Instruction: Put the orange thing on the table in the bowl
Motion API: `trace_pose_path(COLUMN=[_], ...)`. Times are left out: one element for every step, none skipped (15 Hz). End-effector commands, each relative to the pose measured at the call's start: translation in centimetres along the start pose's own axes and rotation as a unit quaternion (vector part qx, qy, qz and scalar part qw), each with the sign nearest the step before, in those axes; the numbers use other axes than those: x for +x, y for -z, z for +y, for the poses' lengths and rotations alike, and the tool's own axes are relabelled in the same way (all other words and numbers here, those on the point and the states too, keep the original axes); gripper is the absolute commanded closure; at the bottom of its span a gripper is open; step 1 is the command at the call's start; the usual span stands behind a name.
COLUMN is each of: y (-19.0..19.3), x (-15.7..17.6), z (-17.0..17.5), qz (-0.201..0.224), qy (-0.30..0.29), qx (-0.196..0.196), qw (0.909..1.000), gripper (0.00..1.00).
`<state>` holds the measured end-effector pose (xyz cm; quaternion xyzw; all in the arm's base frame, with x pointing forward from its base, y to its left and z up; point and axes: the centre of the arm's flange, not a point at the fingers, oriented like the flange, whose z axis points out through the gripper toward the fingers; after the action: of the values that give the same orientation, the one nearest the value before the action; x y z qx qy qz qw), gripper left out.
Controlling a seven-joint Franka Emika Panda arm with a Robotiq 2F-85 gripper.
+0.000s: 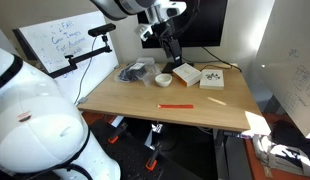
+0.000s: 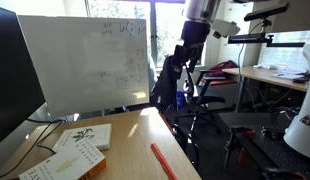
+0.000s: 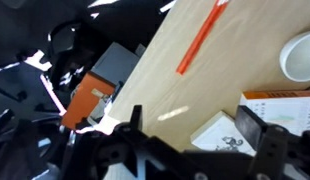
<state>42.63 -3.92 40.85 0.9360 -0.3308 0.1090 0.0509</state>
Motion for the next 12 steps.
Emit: trace_pose_path(y=[-7.8,-10.3,-12.3,-14.5,-16.4,-18.0,-19.5,-20.8,-22.2,-23.4,-24.5,-25.6], x=[2.6,3.0,3.3,3.7,4.2,4.7,5.1,5.6,6.1,6.5,6.6,6.4], z=[-2.7,-3.3,-3.8,-4.4,-5.0,-5.6,-6.4,-7.2,-7.9,-8.3,-8.5,-8.5], qz=[-0.044,-0.066,-0.079,-0.092,-0.103,-0.116,-0.122,-0.128,-0.135,-0.146,-0.149,-0.148], qy=[-0.083,-0.1,-0.117,-0.128,-0.138,-0.143,-0.147,-0.151,-0.158,-0.156,-0.15,-0.139], qx=[0.039,0.05,0.051,0.05,0.047,0.044,0.042,0.039,0.031,0.023,0.019,0.009], qw=[0.9948,0.9915,0.9886,0.9863,0.984,0.9819,0.9808,0.9794,0.9778,0.9766,0.9773,0.9791], gripper=[0.0,0.0,0.0,0.0,0.0,0.0,0.0,0.0,0.0,0.0,0.0,0.0])
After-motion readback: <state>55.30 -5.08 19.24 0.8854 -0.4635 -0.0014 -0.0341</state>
